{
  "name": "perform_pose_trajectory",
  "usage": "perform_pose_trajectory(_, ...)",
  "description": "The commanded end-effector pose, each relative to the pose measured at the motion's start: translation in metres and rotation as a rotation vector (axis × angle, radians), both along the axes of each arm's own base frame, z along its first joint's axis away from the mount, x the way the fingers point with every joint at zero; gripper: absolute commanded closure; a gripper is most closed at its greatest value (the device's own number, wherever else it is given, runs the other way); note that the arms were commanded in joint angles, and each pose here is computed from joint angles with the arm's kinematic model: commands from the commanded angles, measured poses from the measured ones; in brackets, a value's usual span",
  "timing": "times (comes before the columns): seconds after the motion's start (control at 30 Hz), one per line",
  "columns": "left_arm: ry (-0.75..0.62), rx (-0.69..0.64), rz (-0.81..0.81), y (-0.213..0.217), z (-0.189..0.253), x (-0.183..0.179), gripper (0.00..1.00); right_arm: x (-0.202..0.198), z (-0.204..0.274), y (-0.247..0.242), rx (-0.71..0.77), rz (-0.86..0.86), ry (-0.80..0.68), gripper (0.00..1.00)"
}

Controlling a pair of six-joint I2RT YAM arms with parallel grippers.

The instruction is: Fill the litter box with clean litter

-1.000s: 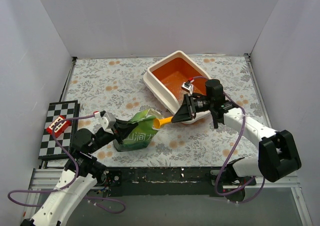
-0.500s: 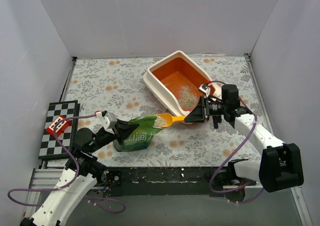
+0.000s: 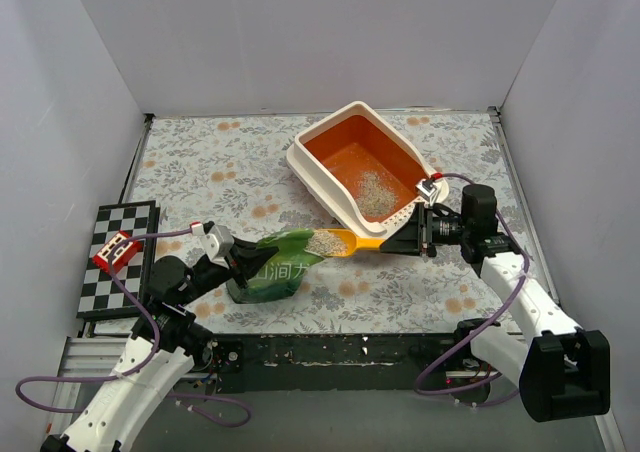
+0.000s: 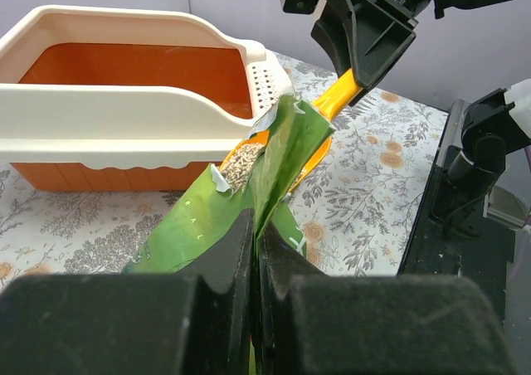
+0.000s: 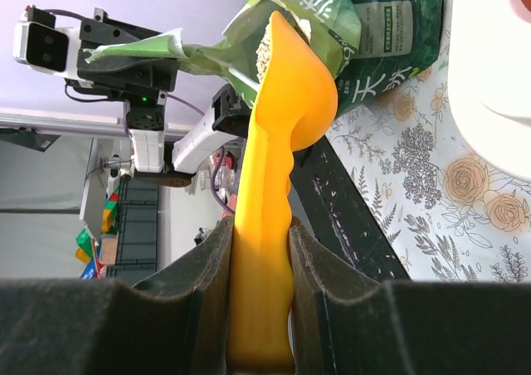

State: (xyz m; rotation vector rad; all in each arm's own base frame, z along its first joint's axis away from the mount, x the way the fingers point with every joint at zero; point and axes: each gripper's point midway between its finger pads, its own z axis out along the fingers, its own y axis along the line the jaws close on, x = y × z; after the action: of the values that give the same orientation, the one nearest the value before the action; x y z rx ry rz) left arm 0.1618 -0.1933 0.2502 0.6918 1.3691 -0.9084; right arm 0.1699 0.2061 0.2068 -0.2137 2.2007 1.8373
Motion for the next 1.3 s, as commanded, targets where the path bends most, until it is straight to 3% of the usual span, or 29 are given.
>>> perform_pose_trajectory(0.0, 0.006, -0.004, -0.017, -0.002, -0.002, -0.002, 1.00, -0.009, 0.017, -0.003, 0.036, 0.010, -0.018, 0.99)
perform_pose_trajectory(0.73, -0.033, -0.032, 0.047, 0.007, 0.008, 0.001, 1.00, -0.007, 0.054, -0.003, 0.082, -0.095, -0.056, 0.99)
perform_pose_trajectory(1.27, -0.062, -0.050, 0.081, 0.013, 0.014, 0.001, 1.00, 0.044, 0.088, -0.001, 0.136, -0.204, -0.110, 0.99)
